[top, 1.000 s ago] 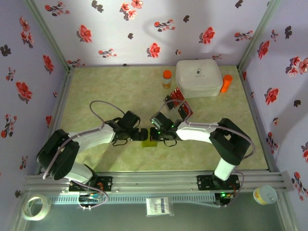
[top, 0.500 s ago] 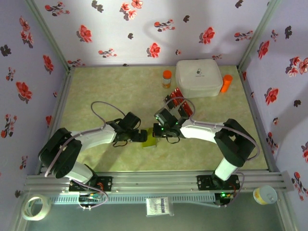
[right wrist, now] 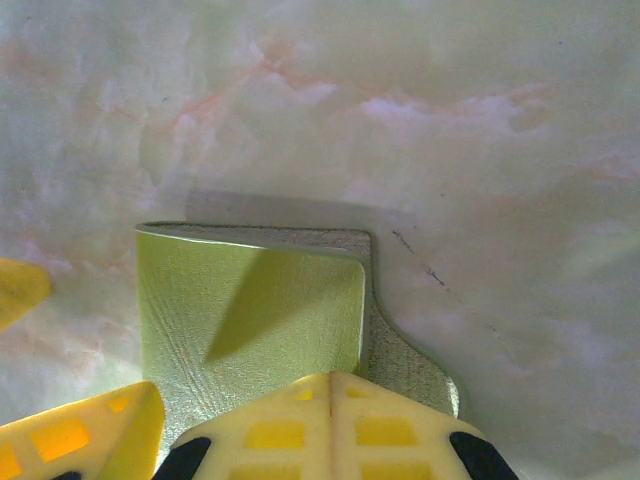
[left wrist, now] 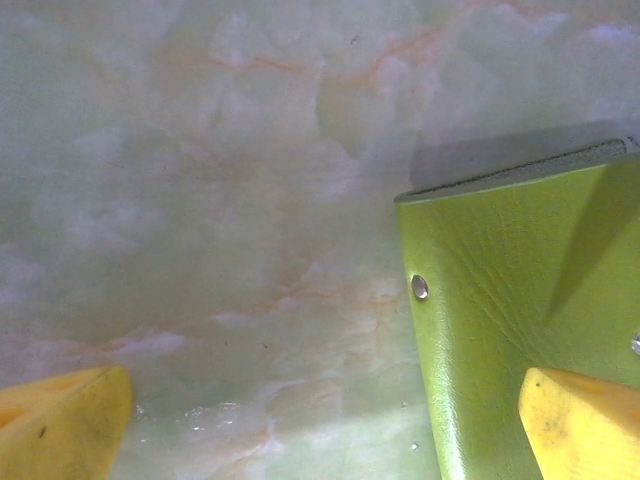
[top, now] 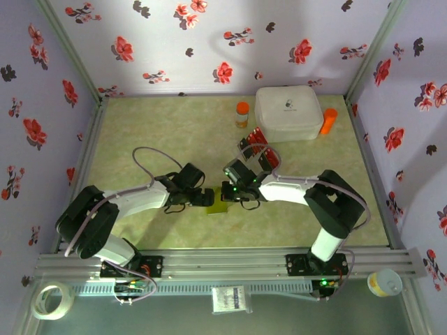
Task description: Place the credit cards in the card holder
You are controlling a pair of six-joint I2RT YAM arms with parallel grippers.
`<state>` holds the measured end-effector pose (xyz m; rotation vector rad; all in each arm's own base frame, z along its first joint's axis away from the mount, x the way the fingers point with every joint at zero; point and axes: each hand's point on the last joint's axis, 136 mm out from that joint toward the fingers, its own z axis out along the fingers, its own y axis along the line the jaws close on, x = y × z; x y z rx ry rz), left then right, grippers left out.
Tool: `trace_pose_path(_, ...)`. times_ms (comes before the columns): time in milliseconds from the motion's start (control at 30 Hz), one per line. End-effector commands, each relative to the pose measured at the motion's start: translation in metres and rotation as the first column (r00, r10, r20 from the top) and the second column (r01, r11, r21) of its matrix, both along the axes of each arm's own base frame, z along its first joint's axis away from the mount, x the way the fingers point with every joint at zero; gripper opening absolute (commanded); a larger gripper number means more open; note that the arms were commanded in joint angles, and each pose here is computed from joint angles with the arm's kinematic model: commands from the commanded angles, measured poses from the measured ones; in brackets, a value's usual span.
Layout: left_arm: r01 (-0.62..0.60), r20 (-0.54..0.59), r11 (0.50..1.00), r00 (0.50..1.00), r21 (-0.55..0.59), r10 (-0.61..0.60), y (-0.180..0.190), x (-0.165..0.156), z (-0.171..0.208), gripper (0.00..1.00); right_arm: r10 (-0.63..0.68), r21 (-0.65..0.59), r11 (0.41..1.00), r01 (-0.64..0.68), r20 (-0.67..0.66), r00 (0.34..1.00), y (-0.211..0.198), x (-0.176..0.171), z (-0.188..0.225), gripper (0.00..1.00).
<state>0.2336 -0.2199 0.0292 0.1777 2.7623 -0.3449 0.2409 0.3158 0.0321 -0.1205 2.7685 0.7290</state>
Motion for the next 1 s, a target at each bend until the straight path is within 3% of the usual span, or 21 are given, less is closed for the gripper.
trace_pose_path(0,0.029,0.038,1.0,0.999,-0.008,-0.029,-0.008,0.005,0.016,1.0,-0.02,-0.021,1.0,0.019,-0.045,0.999,-0.008,-0.007,-0.014,0.0)
trace_pose_path(400,0.047,0.01,0.999,0.999,0.015,-0.048,-0.012,0.0,-0.001,1.0,-0.025,-0.017,1.0,0.025,-0.039,0.999,-0.009,-0.007,-0.01,0.0)
trace_pose_path(800,0.018,-0.013,0.987,1.0,0.157,-0.017,0.015,-0.01,-0.02,1.0,-0.079,-0.01,0.997,0.079,0.04,0.996,-0.029,0.007,0.035,0.0)
trace_pose_path(967,0.025,-0.01,0.977,1.0,0.213,-0.023,0.019,-0.01,-0.021,1.0,-0.062,-0.081,0.995,0.065,0.031,0.998,-0.04,0.005,0.032,0.11)
